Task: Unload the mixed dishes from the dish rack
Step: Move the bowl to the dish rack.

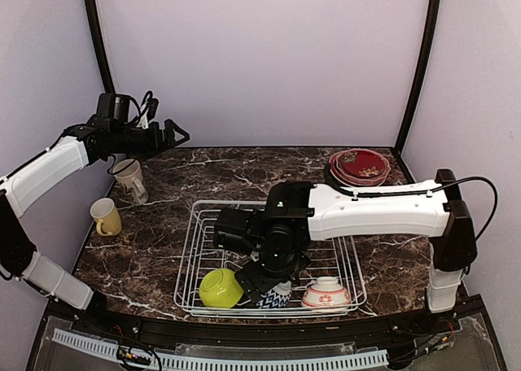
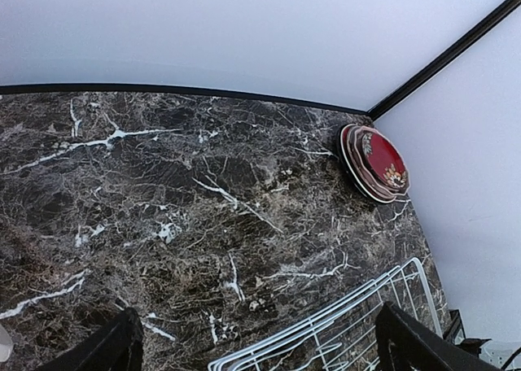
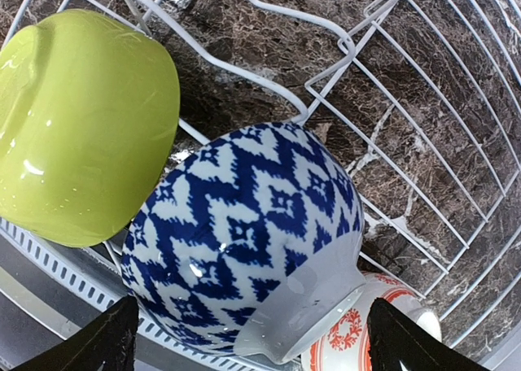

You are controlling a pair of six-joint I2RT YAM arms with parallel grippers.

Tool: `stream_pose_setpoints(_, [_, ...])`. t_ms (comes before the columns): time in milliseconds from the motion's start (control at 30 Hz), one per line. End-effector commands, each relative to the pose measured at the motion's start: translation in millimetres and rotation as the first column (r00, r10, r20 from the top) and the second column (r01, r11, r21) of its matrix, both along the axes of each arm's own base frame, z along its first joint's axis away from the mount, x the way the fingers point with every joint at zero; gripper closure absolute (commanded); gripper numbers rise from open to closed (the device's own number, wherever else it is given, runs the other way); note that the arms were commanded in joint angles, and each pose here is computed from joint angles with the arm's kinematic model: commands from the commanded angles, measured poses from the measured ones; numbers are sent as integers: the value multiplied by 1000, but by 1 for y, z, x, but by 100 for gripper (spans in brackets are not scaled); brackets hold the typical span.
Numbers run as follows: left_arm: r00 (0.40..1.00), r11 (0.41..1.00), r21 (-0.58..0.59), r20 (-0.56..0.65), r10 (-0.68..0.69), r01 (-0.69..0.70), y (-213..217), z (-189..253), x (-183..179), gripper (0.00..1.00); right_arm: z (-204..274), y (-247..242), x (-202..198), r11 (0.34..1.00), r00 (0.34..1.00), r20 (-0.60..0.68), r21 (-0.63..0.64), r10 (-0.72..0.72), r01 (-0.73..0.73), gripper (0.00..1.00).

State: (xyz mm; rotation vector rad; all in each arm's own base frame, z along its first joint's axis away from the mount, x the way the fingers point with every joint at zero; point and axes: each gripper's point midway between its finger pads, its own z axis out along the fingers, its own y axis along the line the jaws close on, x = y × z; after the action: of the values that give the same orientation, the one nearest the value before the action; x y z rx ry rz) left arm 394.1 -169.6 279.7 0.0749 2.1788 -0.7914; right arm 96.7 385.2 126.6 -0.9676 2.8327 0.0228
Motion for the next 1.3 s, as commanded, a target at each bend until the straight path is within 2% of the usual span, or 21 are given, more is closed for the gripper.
stream_pose_setpoints(0, [999,1000,7,32,-19,18,-2,8,-10,1,-7,0,-3,1000,1000,-5,-13,-5,5,5])
stream_pose_setpoints(133, [999,1000,5,25,-29,28,-5,6,-11,1,-11,9,-3,1000,1000,-10,-7,14,-14,1])
stream_pose_setpoints(767, [999,999,0,18,-50,50,-11,4,-13,1,-28,7,8,996,999,27,-86,35,-33,1])
stream_pose_setpoints(933, [999,999,0,13,-53,53,-12,2,-12,1,-20,-11,19,993,995,95,-109,-31,41,2])
stream_pose_setpoints(1000, [998,998,0,9,-55,55,-13,1,-12,1,-12,-19,24,993,991,121,-89,-66,77,5])
stream_pose_setpoints(1067, [998,998,0,4,-56,56,-13,-1,-11,1,-5,-19,31,996,988,127,-16,-90,93,6])
stream_pose_setpoints(1167, [998,998,-4,-3,-61,61,-14,-3,-11,1,5,-13,32,990,992,89,113,-90,80,6])
stream_pose_setpoints(1267, [998,998,-8,-15,-67,66,-16,-6,-10,1,6,-20,33,981,992,62,164,-113,102,8])
